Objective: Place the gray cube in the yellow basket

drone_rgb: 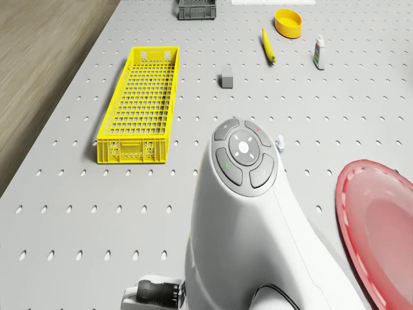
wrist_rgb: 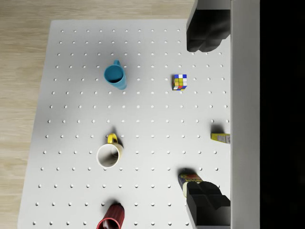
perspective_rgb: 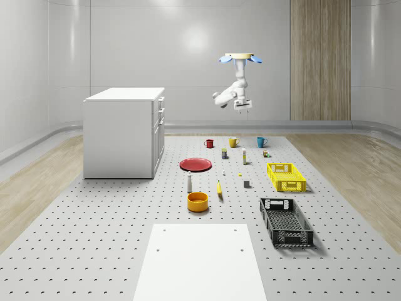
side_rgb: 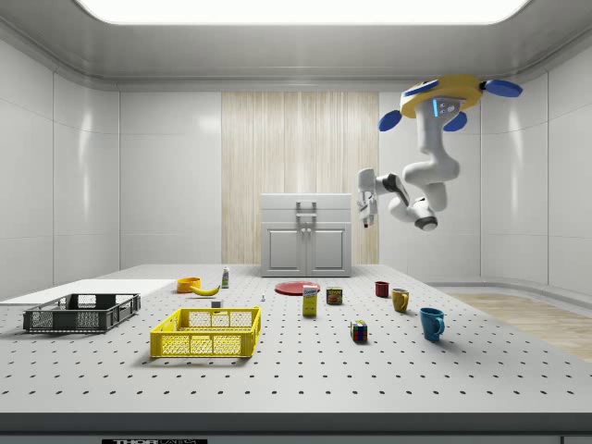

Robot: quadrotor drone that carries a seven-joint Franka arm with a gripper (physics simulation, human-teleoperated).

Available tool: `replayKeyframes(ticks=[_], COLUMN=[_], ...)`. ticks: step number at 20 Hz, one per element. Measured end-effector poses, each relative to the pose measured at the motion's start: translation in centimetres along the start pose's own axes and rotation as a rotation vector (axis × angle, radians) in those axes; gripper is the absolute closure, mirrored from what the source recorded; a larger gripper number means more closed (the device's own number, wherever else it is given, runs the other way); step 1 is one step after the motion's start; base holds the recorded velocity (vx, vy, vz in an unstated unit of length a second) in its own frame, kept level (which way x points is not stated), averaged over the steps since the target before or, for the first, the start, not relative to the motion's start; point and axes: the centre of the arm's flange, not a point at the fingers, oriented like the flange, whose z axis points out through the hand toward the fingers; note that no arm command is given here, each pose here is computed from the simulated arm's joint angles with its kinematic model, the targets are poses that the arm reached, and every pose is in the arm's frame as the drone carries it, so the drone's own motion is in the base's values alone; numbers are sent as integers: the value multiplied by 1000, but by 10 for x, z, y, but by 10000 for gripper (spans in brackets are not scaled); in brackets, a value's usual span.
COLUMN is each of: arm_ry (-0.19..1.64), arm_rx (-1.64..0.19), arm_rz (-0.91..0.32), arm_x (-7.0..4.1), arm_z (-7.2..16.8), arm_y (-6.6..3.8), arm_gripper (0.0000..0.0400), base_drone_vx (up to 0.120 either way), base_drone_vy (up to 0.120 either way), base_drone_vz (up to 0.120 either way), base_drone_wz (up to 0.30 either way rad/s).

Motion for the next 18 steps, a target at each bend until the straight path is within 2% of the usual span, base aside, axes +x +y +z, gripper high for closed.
replayKeyframes(ticks=[11,16,18], arm_ry=[72,78,80], arm_rx=[-67,-73,-74], arm_rz=[-2,-2,-2], arm_x=[-7,-8,-8], arm_z=[0,0,0], arm_y=[-7,-7,-8], arm_gripper=[0,0,0], base_drone_vx=[120,120,120], base_drone_vy=[0,-104,0], base_drone_vz=[0,0,0], base_drone_wz=[0,0,0])
